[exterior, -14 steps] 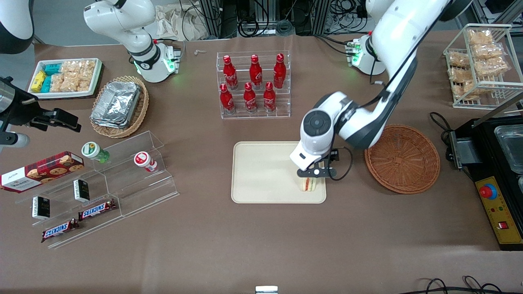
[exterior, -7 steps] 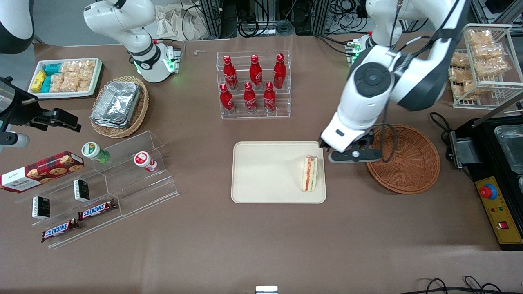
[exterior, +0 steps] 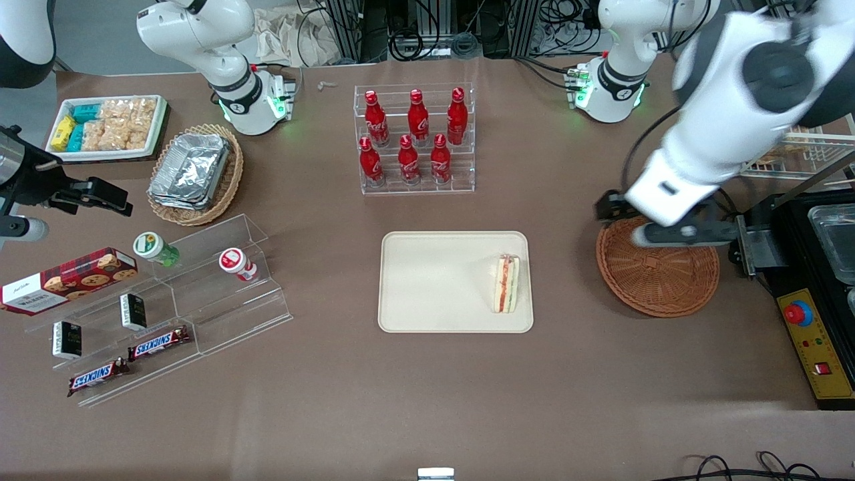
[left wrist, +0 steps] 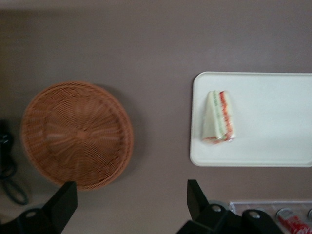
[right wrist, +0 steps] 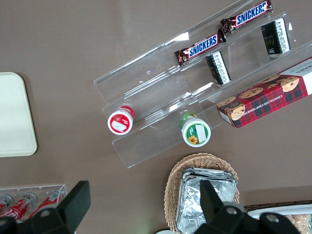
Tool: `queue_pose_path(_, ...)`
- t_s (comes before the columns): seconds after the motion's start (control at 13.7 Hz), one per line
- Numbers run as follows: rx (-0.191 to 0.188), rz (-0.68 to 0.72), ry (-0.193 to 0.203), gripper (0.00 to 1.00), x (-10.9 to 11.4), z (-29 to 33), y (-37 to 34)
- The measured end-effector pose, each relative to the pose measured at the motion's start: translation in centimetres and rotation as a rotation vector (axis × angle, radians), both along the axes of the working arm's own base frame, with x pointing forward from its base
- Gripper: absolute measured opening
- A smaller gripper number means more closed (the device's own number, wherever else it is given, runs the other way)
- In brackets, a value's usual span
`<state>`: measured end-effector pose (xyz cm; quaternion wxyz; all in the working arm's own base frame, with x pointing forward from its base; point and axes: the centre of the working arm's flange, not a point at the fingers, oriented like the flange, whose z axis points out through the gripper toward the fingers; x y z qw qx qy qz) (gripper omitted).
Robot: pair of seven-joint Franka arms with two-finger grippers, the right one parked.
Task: Place sandwich from basket to tray
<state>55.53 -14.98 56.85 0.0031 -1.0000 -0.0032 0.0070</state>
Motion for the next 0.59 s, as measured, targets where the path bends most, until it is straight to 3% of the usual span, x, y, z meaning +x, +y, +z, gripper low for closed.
queue_pose_path(0.29,0.010,-0.013,0.018,1.00,-1.4,3.0,6.8)
queue_pose_path(0.59,-0.004,-0.024,0.003,1.00,-2.1,4.4,11.4)
